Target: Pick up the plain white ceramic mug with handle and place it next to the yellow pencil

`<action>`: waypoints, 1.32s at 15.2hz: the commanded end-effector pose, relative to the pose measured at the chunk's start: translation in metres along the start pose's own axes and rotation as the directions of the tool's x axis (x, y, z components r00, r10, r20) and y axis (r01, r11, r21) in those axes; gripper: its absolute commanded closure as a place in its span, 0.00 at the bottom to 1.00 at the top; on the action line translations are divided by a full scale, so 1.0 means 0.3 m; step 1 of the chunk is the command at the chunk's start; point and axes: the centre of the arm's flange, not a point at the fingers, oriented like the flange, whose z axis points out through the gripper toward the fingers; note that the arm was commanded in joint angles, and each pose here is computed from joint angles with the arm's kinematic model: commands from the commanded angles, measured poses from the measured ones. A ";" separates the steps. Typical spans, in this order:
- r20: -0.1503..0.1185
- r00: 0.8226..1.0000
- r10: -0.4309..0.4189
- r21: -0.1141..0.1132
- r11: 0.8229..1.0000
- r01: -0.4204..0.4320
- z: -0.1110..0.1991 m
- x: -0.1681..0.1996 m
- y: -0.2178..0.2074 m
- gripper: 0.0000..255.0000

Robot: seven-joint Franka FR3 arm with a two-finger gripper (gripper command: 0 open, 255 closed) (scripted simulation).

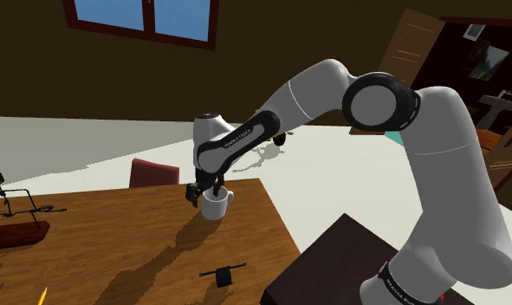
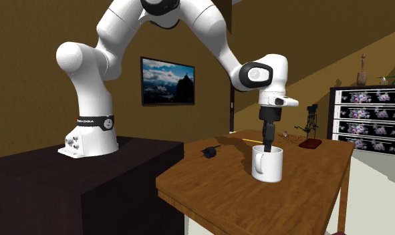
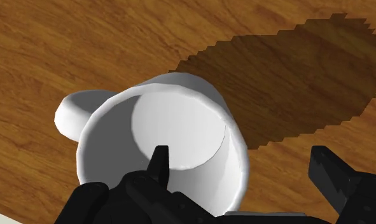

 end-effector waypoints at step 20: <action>0.000 1.000 0.000 0.000 1.000 0.000 0.063 0.000 0.001 1.00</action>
